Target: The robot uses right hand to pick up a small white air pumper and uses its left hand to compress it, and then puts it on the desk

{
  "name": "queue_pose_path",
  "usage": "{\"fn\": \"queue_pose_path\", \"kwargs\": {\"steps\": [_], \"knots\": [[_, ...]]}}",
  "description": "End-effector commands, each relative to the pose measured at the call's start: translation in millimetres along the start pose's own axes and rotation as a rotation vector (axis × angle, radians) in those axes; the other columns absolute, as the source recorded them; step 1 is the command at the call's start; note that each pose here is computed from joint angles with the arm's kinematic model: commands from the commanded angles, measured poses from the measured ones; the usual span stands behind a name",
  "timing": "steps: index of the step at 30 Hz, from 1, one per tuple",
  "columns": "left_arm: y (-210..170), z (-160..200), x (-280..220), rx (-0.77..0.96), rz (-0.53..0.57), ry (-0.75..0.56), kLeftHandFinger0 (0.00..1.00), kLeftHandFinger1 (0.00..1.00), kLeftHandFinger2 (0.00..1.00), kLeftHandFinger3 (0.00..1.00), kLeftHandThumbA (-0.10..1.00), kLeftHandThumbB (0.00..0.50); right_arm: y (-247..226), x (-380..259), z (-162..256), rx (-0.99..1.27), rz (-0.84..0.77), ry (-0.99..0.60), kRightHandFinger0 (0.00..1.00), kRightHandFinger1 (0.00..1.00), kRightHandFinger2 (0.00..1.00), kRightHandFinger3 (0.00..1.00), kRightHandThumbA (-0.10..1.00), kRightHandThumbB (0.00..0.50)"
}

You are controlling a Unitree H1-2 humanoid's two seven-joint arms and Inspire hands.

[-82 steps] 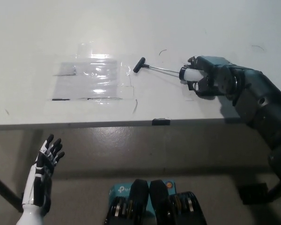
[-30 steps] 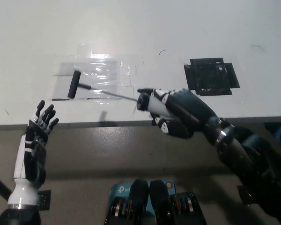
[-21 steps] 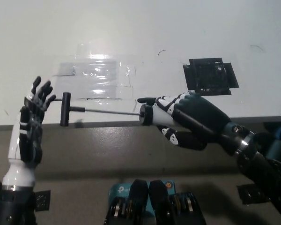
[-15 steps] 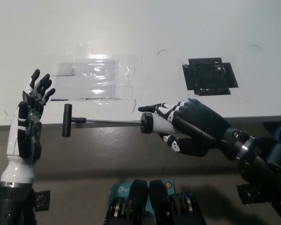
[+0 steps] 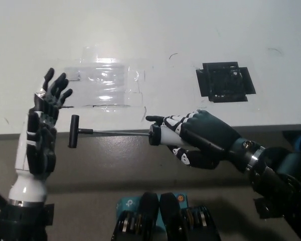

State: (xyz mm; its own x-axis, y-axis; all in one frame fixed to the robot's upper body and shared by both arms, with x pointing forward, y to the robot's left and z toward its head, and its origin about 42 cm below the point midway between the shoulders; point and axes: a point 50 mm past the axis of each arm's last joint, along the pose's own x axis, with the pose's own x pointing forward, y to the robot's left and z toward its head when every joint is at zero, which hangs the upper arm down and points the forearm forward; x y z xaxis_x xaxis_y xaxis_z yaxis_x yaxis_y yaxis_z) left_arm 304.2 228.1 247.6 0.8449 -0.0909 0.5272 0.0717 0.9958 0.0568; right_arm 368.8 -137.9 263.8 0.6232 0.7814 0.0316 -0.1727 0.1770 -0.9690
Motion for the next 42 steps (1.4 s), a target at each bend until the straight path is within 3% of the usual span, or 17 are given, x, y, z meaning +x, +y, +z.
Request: {"fn": "queue_pose_path", "kwargs": {"steps": [1,4,7,10,13,22,30,42], "knots": [[-6,9,0,0.019,-0.014,-0.046,1.00,1.00,1.00,1.00,1.00,0.195,-22,9,3,-0.054,-0.046,-0.039,0.12,0.59,0.84,0.97,-0.10,0.160],[-10,9,0,0.021,-0.015,-0.041,1.00,1.00,1.00,1.00,1.00,0.193,-22,10,2,-0.056,-0.045,-0.039,0.12,0.60,0.84,0.97,-0.10,0.159],[-14,7,0,0.019,-0.031,-0.042,1.00,1.00,1.00,1.00,1.00,0.160,-21,13,2,-0.063,-0.046,-0.043,0.12,0.60,0.85,0.97,-0.10,0.157],[-19,-1,2,-0.007,-0.029,-0.022,1.00,1.00,1.00,1.00,1.00,0.186,-22,15,5,-0.062,-0.042,-0.050,0.11,0.60,0.85,0.97,-0.10,0.152],[-19,-4,2,-0.016,-0.033,-0.006,1.00,1.00,1.00,1.00,1.00,0.168,-22,17,7,-0.049,-0.050,-0.068,0.10,0.58,0.82,0.93,-0.10,0.166],[-17,-11,10,-0.018,-0.031,-0.004,1.00,1.00,1.00,1.00,1.00,0.184,-28,17,5,-0.046,-0.052,-0.061,0.09,0.57,0.81,0.93,-0.10,0.154],[1,-10,8,0.028,-0.002,-0.004,1.00,1.00,1.00,1.00,1.00,0.157,-30,11,6,-0.043,-0.054,-0.047,0.09,0.57,0.80,0.92,-0.10,0.160],[27,-12,10,0.043,0.039,0.021,1.00,1.00,1.00,1.00,1.00,0.170,-25,-1,3,-0.030,-0.049,-0.026,0.08,0.53,0.78,0.91,-0.10,0.182]]}}
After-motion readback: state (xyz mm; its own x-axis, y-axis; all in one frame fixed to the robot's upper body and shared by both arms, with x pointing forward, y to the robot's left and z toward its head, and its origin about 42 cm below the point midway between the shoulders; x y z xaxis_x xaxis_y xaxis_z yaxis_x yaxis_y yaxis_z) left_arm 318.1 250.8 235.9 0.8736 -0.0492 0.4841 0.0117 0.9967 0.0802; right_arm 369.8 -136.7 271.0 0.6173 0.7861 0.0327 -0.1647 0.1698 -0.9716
